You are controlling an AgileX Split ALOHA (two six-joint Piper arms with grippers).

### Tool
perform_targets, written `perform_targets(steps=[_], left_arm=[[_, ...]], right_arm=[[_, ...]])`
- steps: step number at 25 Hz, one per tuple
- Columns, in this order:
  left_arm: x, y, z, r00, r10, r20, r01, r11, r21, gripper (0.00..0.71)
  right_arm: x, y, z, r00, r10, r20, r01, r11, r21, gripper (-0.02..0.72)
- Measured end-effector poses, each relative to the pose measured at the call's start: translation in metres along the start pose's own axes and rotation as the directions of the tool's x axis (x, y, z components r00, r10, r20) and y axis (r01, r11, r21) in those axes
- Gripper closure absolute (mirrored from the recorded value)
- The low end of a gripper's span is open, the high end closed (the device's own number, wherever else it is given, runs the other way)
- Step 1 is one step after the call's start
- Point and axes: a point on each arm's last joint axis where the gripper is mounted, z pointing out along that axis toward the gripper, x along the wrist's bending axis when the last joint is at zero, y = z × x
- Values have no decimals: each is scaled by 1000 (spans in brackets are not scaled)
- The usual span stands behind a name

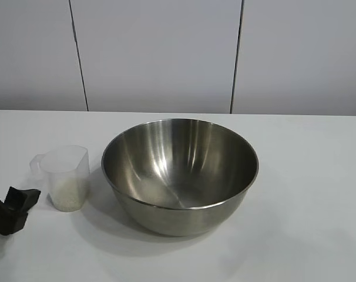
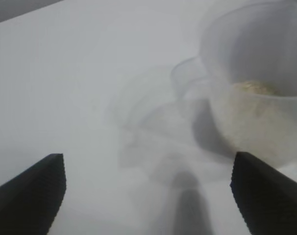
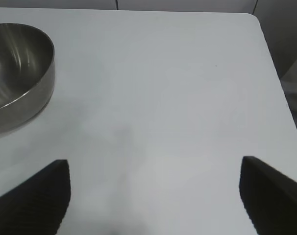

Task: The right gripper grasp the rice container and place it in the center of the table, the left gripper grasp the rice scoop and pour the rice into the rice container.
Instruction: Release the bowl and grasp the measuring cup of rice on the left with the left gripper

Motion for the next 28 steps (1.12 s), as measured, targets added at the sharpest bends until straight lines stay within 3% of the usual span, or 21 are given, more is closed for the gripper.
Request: perform_targets(steps=[6, 13, 28], left_arm=[[17, 0, 10, 997, -65, 35, 66, 997, -31, 98], [12, -7, 19, 992, -63, 110, 65, 998, -14, 102], [19, 15, 41, 996, -24, 83, 34, 992, -119, 105]], right_arm=[[0, 0, 0, 1000, -1, 1, 1, 1000, 0, 64], [0, 0, 0, 1000, -1, 2, 1, 1000, 0, 64], [0, 0, 0, 1000, -1, 2, 1, 1000, 0, 64]])
